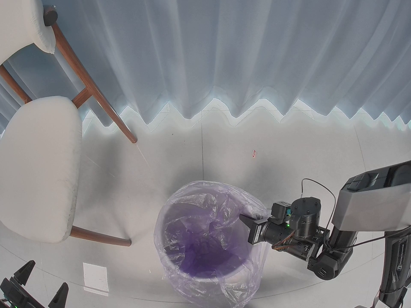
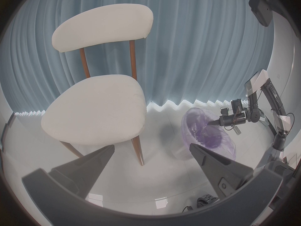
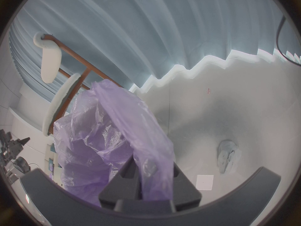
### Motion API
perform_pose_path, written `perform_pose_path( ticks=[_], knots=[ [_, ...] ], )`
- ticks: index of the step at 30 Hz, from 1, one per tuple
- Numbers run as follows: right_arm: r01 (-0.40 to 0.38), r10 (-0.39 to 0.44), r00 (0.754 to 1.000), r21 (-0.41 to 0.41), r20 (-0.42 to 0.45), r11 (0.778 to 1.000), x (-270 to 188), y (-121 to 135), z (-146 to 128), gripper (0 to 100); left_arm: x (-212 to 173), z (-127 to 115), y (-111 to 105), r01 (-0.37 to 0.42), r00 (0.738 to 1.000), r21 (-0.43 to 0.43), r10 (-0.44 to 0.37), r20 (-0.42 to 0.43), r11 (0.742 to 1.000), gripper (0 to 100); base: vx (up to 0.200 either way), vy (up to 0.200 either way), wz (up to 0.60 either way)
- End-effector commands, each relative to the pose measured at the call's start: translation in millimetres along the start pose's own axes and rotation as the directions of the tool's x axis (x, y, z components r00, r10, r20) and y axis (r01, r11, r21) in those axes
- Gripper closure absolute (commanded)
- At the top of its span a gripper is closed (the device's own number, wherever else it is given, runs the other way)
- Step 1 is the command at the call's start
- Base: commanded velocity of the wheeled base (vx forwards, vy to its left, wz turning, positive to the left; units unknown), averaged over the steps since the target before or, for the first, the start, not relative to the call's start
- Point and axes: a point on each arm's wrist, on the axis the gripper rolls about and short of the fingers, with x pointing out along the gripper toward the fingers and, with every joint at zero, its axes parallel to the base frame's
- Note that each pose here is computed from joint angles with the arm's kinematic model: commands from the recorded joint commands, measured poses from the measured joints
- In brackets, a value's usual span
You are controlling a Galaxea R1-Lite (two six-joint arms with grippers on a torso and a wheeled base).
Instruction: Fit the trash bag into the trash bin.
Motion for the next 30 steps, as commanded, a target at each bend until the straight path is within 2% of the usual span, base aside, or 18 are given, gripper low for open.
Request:
perform_pose_path(
  ticks=[1,9,14,19,24,30],
  knots=[
    [-0.084,0.083,0.994,0.010,0.064,0.996,-23,22,25,100,2,-5,0,0.000,1.000,-0.002,0.000,-0.020,1.000,0,0.000,0.000,0.00],
    [-0.124,0.121,0.988,0.025,0.091,0.992,-53,35,36,100,2,-5,0,0.000,1.000,-0.002,0.000,-0.019,1.000,0,0.000,0.000,0.00],
    [-0.140,0.126,0.984,0.107,0.122,0.984,-75,38,44,100,2,-5,0,0.000,1.000,-0.002,0.000,-0.019,1.000,0,0.000,0.000,0.00],
    [-0.173,0.152,0.978,0.153,0.140,0.973,-88,45,48,100,2,-5,0,0.000,1.000,-0.002,0.000,-0.019,1.000,0,0.000,0.000,0.00],
    [-0.143,0.121,0.982,0.157,0.144,0.977,-93,53,38,100,1,-5,0,-0.001,1.000,0.000,0.001,-0.017,1.000,0,0.000,0.000,0.00],
    [-0.171,0.147,0.975,0.144,0.164,0.975,-101,57,35,100,2,-5,0,0.002,1.000,0.003,-0.002,-0.020,1.000,0,0.000,0.000,0.00]
  ],
)
